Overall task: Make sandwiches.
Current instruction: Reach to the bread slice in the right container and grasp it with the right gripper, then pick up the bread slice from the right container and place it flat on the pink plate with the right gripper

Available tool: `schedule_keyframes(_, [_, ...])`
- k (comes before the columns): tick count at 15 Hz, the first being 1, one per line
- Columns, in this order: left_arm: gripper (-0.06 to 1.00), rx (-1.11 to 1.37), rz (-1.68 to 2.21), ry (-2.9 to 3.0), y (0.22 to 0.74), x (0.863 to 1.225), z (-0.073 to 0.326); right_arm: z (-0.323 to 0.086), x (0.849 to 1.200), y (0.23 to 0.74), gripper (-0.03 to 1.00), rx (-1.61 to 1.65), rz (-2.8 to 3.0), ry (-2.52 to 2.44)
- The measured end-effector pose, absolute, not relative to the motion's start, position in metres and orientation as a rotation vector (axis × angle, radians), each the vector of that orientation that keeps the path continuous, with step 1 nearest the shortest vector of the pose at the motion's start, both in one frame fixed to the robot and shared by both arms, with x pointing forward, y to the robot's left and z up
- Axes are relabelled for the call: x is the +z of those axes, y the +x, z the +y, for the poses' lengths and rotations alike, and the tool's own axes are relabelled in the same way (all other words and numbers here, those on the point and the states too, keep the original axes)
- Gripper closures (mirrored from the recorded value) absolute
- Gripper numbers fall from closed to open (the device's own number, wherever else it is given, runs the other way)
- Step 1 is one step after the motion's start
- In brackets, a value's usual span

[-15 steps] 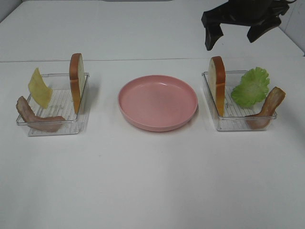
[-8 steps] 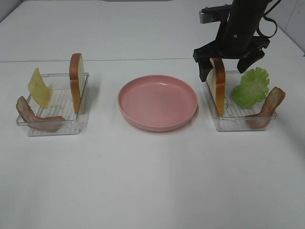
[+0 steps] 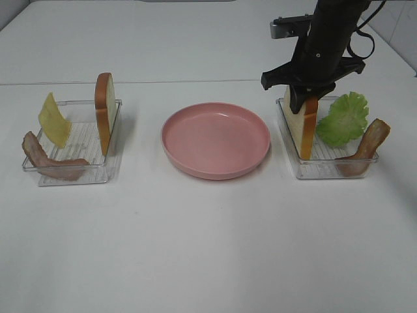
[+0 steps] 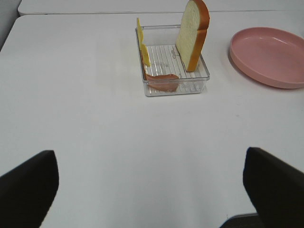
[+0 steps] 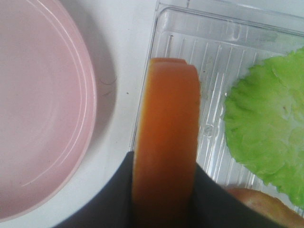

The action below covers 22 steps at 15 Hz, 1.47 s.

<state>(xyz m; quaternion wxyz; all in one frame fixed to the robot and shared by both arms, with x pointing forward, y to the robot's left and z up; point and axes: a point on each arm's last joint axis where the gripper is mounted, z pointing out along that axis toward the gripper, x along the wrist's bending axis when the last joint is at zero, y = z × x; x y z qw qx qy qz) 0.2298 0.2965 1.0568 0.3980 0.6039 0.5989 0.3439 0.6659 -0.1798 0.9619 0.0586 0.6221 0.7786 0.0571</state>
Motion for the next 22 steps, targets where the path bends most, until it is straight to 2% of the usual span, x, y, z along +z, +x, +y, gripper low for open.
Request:
schedule_keyframes(4, [-0.03, 0.871, 1.516, 1.529, 0.23, 1.057, 0.297, -0.181, 0.969, 0.662, 0.74, 0.124, 2.384, 1.897])
schedule_keyframes(8, [-0.03, 0.871, 1.516, 1.529, 0.23, 1.057, 0.297, -0.181, 1.031, 0.661, 0.74, 0.234, 2.348, 1.836])
schedule_keyframes(10, [-0.03, 0.871, 1.516, 1.529, 0.23, 1.057, 0.297, -0.171, 1.081, 0.65, 0.74, 0.375, 2.307, 1.739])
schedule_keyframes(12, [-0.03, 0.871, 1.516, 1.529, 0.23, 1.057, 0.297, -0.155, 1.096, 0.64, 0.74, 0.429, 2.322, 1.674])
schedule_keyframes(17, [-0.03, 0.871, 1.516, 1.529, 0.23, 1.057, 0.297, -0.077, 1.08, 0.617, 0.74, 0.52, 2.506, 1.506])
schedule_keyframes(19, [-0.03, 0.871, 1.516, 1.529, 0.23, 1.057, 0.297, -0.041, 1.058, 0.613, 0.74, 0.601, 2.565, 1.453])
schedule_keyframes(22, [-0.03, 0.871, 1.516, 1.529, 0.23, 1.057, 0.297, -0.026, 1.037, 0.619, 0.74, 0.643, 2.582, 1.469])
